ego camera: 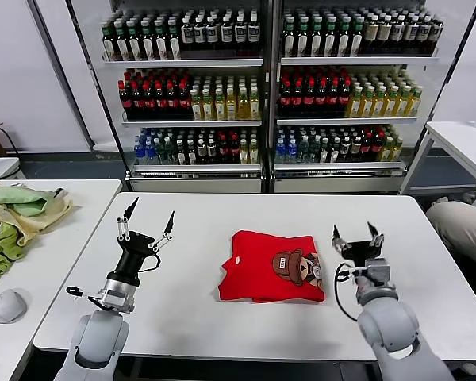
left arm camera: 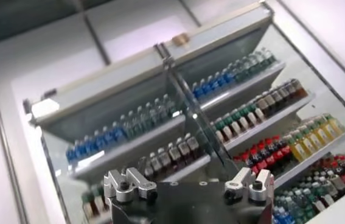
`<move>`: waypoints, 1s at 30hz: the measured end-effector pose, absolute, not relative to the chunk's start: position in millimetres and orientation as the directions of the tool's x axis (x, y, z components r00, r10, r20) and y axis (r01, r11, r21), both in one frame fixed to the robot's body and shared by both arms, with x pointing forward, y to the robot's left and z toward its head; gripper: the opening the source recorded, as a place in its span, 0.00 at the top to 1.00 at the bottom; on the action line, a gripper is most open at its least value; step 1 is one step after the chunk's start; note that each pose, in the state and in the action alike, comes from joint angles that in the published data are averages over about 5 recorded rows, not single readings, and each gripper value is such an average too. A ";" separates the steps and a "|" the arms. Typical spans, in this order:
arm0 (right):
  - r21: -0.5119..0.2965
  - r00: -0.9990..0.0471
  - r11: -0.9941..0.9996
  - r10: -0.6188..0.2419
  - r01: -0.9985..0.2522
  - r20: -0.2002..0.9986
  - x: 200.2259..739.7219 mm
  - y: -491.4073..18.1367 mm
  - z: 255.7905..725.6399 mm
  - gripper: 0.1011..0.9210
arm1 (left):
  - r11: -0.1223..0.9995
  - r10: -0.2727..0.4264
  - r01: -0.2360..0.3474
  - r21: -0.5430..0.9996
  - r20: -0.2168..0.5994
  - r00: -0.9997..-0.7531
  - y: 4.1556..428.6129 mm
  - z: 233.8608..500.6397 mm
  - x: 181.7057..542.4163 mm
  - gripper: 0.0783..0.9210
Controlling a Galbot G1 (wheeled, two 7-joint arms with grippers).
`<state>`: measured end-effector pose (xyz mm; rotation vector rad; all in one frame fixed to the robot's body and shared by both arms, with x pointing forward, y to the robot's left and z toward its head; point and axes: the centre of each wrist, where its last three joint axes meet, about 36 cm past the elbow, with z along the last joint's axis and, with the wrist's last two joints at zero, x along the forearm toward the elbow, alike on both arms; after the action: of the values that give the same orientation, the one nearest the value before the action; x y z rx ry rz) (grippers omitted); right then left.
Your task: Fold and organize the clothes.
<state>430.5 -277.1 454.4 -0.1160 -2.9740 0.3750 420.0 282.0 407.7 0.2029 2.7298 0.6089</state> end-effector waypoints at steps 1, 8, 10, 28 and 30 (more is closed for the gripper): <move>-0.258 -0.988 0.964 0.096 0.062 0.122 434.3 -282.3 455.3 0.12 | 0.906 0.202 0.070 0.418 -0.281 -0.938 280.8 407.3 420.3 0.12; -0.283 -0.990 0.954 0.121 0.095 0.078 449.9 -315.3 461.1 0.12 | 0.937 0.178 0.096 0.335 -0.223 -0.958 274.4 405.3 423.6 0.12; -0.288 -0.989 0.952 0.130 0.105 0.069 453.0 -322.4 462.6 0.12 | 0.940 0.177 0.102 0.325 -0.211 -0.961 274.7 405.0 425.1 0.12; -0.347 -0.996 0.935 0.085 0.075 0.013 463.6 -342.9 451.3 0.12 | 0.957 0.147 0.094 0.274 -0.179 -0.973 272.1 401.6 434.0 0.12; -0.360 -0.997 0.931 0.074 0.065 0.011 464.2 -342.3 448.7 0.12 | 0.959 0.143 0.091 0.269 -0.180 -0.973 271.7 401.4 434.6 0.12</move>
<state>464.2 -342.3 448.7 -0.1107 -3.0622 0.5694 434.6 271.7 401.4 0.1754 2.9117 0.3866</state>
